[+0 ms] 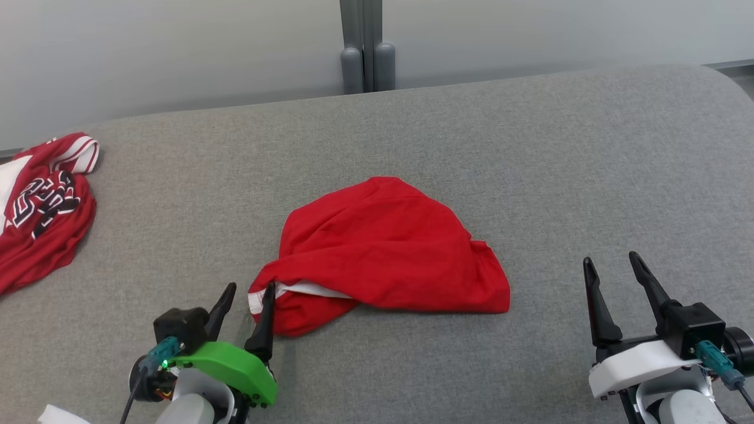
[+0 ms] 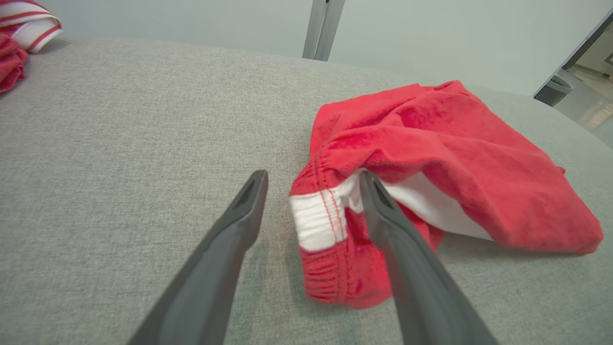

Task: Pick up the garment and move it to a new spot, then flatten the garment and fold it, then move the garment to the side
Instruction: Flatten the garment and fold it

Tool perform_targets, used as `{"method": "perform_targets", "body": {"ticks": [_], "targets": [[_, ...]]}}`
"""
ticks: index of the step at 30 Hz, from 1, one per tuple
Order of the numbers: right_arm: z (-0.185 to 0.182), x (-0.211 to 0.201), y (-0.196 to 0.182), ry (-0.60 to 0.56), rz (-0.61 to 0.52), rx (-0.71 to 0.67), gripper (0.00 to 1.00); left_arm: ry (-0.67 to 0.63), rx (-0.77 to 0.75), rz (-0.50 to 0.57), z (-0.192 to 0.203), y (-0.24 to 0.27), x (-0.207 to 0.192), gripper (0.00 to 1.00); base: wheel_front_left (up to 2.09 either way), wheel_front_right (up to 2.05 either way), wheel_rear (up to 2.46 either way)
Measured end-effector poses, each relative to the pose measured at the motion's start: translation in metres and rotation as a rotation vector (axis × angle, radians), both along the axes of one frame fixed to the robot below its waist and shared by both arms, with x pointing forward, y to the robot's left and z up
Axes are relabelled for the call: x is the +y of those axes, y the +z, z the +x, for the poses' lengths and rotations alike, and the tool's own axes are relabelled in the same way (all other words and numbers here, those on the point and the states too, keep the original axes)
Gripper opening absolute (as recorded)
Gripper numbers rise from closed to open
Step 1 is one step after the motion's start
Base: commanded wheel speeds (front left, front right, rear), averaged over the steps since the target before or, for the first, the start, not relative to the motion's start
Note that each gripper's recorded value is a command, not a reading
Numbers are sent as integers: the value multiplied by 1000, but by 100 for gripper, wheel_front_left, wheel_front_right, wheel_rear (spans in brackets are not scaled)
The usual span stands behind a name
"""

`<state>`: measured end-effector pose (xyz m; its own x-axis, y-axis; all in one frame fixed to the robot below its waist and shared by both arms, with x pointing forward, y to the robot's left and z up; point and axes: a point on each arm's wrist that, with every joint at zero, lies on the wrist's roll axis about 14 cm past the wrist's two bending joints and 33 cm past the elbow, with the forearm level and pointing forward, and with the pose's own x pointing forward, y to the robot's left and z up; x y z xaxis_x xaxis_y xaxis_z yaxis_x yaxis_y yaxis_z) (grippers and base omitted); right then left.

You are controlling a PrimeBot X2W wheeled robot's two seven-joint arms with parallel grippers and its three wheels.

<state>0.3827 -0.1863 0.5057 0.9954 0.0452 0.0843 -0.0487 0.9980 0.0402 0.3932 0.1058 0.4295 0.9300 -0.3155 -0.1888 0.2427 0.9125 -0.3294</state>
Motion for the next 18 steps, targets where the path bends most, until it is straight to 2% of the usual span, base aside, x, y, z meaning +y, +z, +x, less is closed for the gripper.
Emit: {"method": "perform_targets", "body": {"ticks": [10, 18], "targets": [[-4, 14, -2, 40, 3, 8, 100, 106, -132, -22, -20, 34, 19, 100, 0, 0, 0], [-3, 43, -34, 131, -19, 112, 100, 139, -211, -35, -33, 57, 17, 100, 0, 0, 0]]}}
